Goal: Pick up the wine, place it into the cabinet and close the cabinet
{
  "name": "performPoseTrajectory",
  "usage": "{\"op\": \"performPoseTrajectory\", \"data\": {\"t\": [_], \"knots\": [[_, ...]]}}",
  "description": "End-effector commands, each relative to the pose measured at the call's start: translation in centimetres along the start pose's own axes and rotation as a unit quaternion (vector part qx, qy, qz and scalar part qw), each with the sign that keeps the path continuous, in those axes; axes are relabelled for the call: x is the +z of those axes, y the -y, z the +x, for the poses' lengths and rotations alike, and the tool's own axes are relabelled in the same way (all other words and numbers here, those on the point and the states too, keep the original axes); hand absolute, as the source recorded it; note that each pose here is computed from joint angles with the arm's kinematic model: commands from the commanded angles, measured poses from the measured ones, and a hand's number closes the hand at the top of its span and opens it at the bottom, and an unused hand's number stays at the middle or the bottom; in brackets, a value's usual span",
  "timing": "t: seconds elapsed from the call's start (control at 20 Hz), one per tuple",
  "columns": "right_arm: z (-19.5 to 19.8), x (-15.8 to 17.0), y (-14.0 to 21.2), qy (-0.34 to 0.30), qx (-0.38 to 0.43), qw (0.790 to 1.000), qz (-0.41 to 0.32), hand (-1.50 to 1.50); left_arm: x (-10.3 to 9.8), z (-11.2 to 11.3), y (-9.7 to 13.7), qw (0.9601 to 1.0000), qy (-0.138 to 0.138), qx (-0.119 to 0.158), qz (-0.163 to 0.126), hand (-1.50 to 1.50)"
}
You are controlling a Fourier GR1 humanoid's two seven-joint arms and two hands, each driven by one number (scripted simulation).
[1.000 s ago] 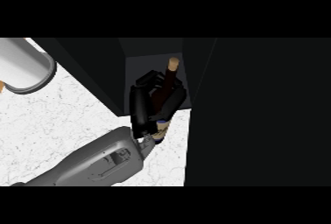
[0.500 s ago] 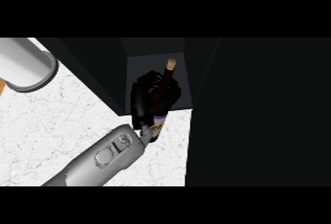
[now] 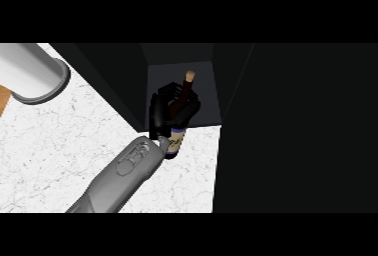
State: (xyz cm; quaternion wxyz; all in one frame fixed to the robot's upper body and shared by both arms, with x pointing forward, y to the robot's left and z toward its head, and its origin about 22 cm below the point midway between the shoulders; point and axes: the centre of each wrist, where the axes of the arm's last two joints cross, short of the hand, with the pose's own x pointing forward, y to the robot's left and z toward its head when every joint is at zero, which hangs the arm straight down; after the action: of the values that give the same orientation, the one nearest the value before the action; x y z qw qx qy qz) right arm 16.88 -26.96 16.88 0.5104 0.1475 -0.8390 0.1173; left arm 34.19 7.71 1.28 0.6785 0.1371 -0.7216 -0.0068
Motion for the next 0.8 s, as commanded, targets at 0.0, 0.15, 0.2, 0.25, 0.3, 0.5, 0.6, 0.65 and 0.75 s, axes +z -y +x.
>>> {"op": "performPoseTrajectory", "data": {"t": [0.0, 0.15, 0.2, 0.25, 0.3, 0.5, 0.6, 0.65, 0.75], "knots": [[-0.1, 0.1, 0.2, 0.0, -0.01, 1.0, -0.006, -1.5, -0.9, -2.4, -0.1, 0.9998, 0.015, 0.013, -0.002, 1.5], [0.3, 0.3, -0.3, -0.009, -0.005, 1.0, -0.004, -1.5, -2.5, -2.9, -0.5, 0.9995, 0.014, 0.024, -0.014, 1.5], [-0.1, 0.2, 0.4, -0.01, -0.01, 1.0, -0.003, -1.5, -3.2, -2.2, -0.4, 0.9988, 0.021, 0.041, -0.013, 1.5], [-0.4, 0.0, 0.5, -0.012, -0.01, 1.0, 0.0, -1.5, -3.3, -2.8, -0.4, 0.9988, 0.022, 0.037, -0.023, 1.5], [-0.6, -0.5, 0.8, -0.019, -0.009, 1.0, -0.001, -1.5, -4.0, -2.0, -0.1, 0.9987, 0.018, 0.04, -0.026, 1.5], [0.2, 0.2, 0.0, 0.004, -0.01, 1.0, 0.004, -1.5, -5.4, -2.4, -0.9, 0.9985, 0.025, 0.044, -0.022, 1.5], [-0.5, 0.6, 0.9, -0.007, -0.012, 1.0, 0.006, -1.5, -5.8, -2.5, -1.1, 0.9983, 0.026, 0.053, -0.004, 1.5], [0.1, 0.5, 0.3, -0.007, -0.009, 1.0, 0.005, -1.5, -6.1, -2.5, -1.1, 0.9987, 0.034, 0.038, -0.006, 1.5], [0.2, 0.8, 0.7, -0.007, -0.001, 1.0, 0.006, -1.5, -6.6, -2.1, -1.1, 0.9985, 0.037, 0.042, -0.001, 1.5]]}}
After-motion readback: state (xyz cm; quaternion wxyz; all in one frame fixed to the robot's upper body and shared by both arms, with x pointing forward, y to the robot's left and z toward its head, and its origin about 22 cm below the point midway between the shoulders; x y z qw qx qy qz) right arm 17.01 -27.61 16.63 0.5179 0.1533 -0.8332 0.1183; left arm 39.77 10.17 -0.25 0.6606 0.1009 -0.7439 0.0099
